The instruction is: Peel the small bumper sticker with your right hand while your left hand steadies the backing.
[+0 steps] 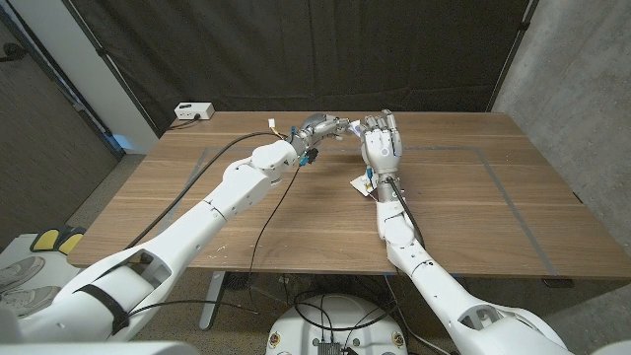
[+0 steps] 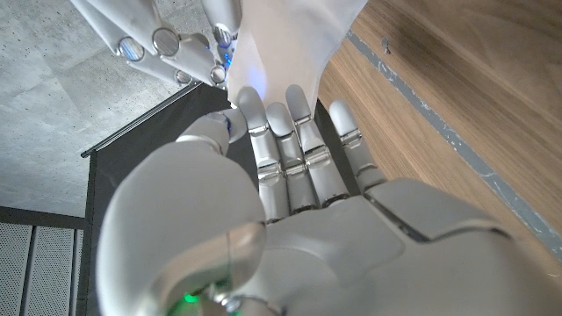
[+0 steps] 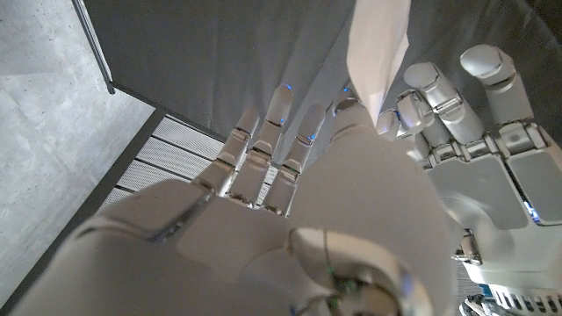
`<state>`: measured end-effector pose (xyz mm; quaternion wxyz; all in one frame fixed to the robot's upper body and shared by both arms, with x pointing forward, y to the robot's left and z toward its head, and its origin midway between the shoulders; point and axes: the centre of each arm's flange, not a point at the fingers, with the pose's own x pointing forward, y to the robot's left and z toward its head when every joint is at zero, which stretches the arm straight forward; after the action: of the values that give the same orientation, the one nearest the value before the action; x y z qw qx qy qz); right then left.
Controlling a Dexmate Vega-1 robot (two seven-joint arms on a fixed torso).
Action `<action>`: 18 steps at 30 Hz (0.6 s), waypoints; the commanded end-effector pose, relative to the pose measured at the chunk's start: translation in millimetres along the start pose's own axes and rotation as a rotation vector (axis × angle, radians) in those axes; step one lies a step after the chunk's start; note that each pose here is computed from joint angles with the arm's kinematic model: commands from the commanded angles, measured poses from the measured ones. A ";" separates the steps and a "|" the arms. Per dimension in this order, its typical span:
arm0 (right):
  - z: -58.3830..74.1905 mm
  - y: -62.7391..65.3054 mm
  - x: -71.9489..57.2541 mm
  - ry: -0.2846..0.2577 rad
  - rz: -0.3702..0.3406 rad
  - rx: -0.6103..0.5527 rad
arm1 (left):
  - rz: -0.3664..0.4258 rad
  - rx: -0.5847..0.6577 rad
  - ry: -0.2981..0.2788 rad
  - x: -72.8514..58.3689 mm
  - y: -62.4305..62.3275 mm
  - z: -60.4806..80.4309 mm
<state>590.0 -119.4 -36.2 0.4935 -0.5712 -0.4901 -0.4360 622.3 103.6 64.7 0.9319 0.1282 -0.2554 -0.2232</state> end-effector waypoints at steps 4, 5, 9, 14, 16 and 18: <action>-2.4 4.4 4.5 0.129 0.028 0.084 | -0.005 -0.018 -0.008 1.6 0.5 -3.7; -2.9 4.4 4.5 0.141 0.030 0.084 | -0.007 -0.020 -0.008 1.2 0.3 -4.1; -5.2 3.8 4.4 0.185 0.034 0.103 | -0.005 -0.026 -0.010 -2.4 -0.2 -5.5; -9.9 1.5 3.3 0.242 0.034 0.133 | 0.013 -0.029 -0.018 -10.4 -0.4 -7.7; -12.0 -0.1 2.4 0.264 0.032 0.144 | 0.020 -0.024 -0.022 -13.5 -0.7 -8.1; -13.9 -2.1 1.6 0.287 0.028 0.155 | 0.024 -0.014 -0.028 -16.3 -0.8 -8.1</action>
<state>593.3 -124.9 -32.0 0.5688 -0.5129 -0.4576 -0.4516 621.7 106.0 58.1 0.9319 0.1169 -0.2585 -0.2262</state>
